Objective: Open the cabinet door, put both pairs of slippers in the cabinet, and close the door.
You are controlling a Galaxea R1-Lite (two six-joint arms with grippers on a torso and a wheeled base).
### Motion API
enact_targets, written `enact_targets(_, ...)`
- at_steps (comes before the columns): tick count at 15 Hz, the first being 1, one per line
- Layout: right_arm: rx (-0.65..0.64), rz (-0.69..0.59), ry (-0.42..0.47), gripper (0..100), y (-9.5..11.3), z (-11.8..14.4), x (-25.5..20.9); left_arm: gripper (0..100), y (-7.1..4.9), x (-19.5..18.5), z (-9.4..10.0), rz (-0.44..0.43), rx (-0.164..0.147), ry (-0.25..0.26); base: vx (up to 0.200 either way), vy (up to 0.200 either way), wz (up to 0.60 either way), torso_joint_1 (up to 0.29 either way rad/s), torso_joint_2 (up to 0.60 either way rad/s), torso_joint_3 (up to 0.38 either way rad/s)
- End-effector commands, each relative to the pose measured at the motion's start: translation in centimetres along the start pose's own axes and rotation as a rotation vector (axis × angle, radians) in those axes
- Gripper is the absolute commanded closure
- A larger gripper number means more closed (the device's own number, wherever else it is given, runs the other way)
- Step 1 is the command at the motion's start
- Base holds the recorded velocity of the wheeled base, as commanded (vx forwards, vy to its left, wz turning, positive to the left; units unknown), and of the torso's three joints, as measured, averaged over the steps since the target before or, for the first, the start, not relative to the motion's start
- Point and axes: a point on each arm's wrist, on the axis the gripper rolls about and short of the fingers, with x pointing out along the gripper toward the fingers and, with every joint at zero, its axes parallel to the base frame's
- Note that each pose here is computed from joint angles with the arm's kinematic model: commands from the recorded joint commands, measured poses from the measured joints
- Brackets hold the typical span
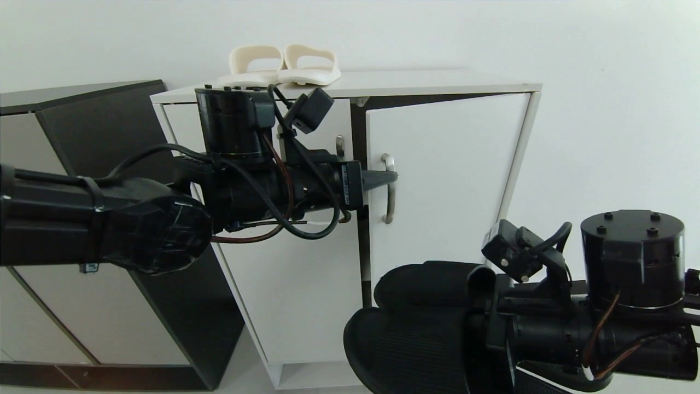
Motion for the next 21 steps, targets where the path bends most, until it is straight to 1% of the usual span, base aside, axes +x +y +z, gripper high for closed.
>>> enact_targets(1,0.0,-0.015,-0.011,100,0.0,0.2,-0.3,100,-0.9,-1.3,0.3,-0.001,0.006,-0.01,0.0,0.0,0.0,0.0,0.0,0.0)
enact_targets(2,0.004,-0.021,-0.009,100,0.0,0.2,-0.4,100,-1.5,-2.5,0.1,0.014,0.008,-0.014,0.0,0.0,0.0,0.0,0.0,0.0)
enact_targets(3,0.01,-0.023,0.01,100,0.1,0.0,-0.7,100,-2.7,-4.1,-0.2,0.012,0.014,-0.014,0.0,0.0,0.0,0.0,0.0,0.0)
enact_targets(4,0.022,-0.025,0.037,100,0.1,-0.3,-1.1,100,-3.7,-5.8,-0.4,0.01,0.027,-0.021,0.0,0.0,0.0,0.0,0.0,0.0)
enact_targets(5,0.035,-0.025,0.057,100,0.3,-0.6,-1.6,100,-4.6,-7.4,-0.6,0.019,0.031,-0.031,0.0,0.0,0.0,0.0,0.0,0.0)
enact_targets(6,0.035,-0.025,0.059,100,0.5,-0.5,-2.2,100,-5.1,-8.5,-0.7,0.029,0.034,-0.041,0.0,0.0,0.0,0.0,0.0,0.0)
enact_targets(7,0.033,-0.025,0.052,100,0.8,-0.2,-2.9,100,-5.0,-8.8,-0.7,0.042,0.035,-0.047,0.0,0.0,0.0,0.0,0.0,0.0)
enact_targets(8,0.035,-0.025,0.057,100,0.9,-0.1,-3.4,100,-3.8,-8.8,-0.4,0.08,0.028,-0.052,0.0,0.0,0.0,0.0,0.0,0.0)
enact_targets(10,0.038,-0.022,0.071,100,1.1,0.0,-3.8,100,-1.2,-6.8,-0.1,0.128,0.013,-0.043,0.0,0.0,0.0,0.0,0.0,0.0)
enact_targets(11,0.038,-0.022,0.072,100,1.1,-0.1,-3.8,100,-0.3,-5.6,-0.1,0.134,0.012,-0.044,0.0,0.0,0.0,0.0,0.0,0.0)
enact_targets(13,0.04,-0.022,0.074,100,1.1,-0.1,-3.8,100,1.6,-3.1,0.1,0.136,0.016,-0.06,0.0,0.0,0.0,0.0,0.0,0.0)
enact_targets(15,0.039,-0.02,0.077,100,1.1,-0.2,-3.7,100,2.8,-1.3,0.2,0.136,0.016,-0.061,0.0,0.0,0.0,0.0,0.0,0.0)
enact_targets(16,0.04,-0.02,0.078,100,1.1,-0.2,-3.7,100,3.3,-0.6,0.3,0.135,0.019,-0.066,0.0,0.0,0.0,0.0,0.0,0.0)
enact_targets(17,0.042,-0.019,0.081,100,1.1,-0.2,-3.6,100,3.3,-0.2,0.2,0.128,0.027,-0.075,0.0,0.0,0.0,0.0,0.0,0.0)
enact_targets(21,0.071,-0.007,0.101,100,1.5,-0.2,-3.5,100,3.3,-0.1,0.2,0.127,0.024,-0.078,0.0,0.0,0.0,0.0,0.0,0.0)
